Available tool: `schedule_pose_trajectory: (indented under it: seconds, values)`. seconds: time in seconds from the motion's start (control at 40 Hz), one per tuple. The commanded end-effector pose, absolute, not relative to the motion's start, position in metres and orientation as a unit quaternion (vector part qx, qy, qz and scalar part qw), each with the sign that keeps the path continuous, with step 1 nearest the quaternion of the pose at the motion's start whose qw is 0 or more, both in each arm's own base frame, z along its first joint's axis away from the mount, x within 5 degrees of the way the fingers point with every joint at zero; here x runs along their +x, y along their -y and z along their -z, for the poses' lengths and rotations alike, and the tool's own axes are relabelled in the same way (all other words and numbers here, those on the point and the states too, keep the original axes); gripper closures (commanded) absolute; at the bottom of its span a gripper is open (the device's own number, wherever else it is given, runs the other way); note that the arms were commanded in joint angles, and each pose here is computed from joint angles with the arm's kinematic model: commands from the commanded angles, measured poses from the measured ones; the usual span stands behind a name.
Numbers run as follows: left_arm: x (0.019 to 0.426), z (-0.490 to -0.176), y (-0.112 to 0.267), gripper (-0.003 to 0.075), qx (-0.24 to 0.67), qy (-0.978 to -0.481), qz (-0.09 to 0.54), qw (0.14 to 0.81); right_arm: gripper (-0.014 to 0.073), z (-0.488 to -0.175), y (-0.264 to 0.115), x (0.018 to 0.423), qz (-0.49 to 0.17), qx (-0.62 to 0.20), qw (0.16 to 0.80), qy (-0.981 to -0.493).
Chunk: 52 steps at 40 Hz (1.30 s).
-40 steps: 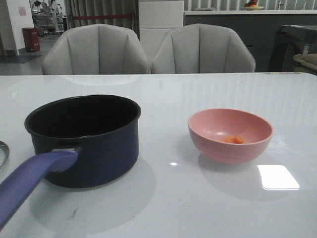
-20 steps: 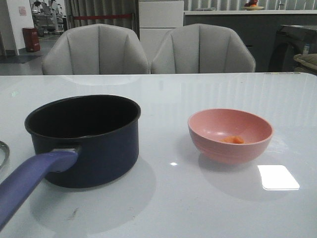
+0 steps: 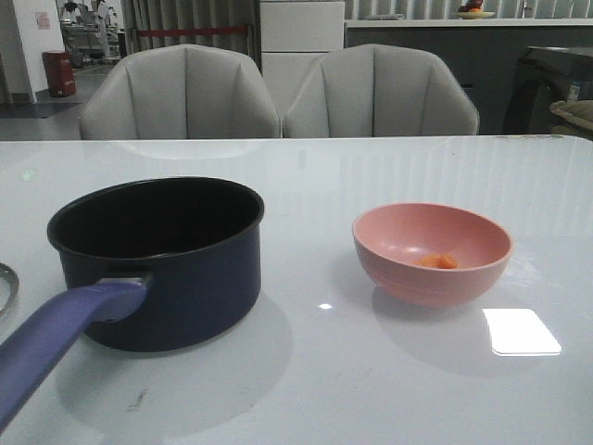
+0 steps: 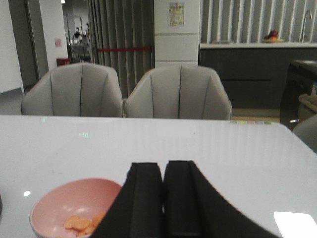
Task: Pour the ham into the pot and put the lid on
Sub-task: 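Set the glass lid down on the table beside the saucepan, then lower the right gripper to the pink bowl rim and grasp it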
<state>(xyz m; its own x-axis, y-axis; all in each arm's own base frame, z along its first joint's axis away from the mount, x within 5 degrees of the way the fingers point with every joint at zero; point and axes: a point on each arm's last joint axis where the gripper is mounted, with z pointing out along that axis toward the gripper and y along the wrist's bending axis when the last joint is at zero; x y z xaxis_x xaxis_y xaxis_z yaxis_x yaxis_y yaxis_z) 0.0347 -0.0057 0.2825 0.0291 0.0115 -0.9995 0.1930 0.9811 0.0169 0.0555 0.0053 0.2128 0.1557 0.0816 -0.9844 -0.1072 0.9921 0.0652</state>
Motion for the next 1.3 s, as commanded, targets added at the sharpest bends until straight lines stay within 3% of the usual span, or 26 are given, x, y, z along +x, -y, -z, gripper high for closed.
schedule_pose_trajectory:
  seconds: [0.0,0.225,0.575,0.649,0.774,0.874,1.274]
  values:
    - [0.033,-0.297,0.006,0.0350,0.074,-0.663,0.070,0.742,0.0452,-0.239,-0.005,0.050,-0.065,-0.006,0.790,-0.609]
    - [0.034,-0.295,0.006,0.0404,0.074,-0.665,0.070,0.740,0.0452,-0.284,-0.007,0.066,-0.069,-0.006,0.694,-0.717]
    - [0.034,-0.295,0.006,0.0503,0.073,-0.662,0.071,0.743,0.0442,-0.292,-0.011,0.095,-0.079,0.005,0.650,-0.755]
    - [0.034,-0.295,0.006,0.0514,0.073,-0.662,0.071,0.743,0.0392,-0.293,-0.012,0.102,-0.081,0.008,0.636,-0.767]
    - [0.034,-0.295,0.006,0.0514,0.073,-0.662,0.071,0.743,0.0194,-0.294,-0.014,0.121,-0.086,0.013,0.592,-0.801]
    - [0.034,-0.295,0.006,0.0514,0.073,-0.662,0.071,0.743,0.0088,-0.298,-0.017,0.137,-0.101,0.027,0.564,-0.819]
    - [0.034,-0.295,0.006,0.0514,0.071,-0.662,0.075,0.742,0.0077,-0.292,-0.032,0.241,-0.105,0.035,0.394,-0.913]
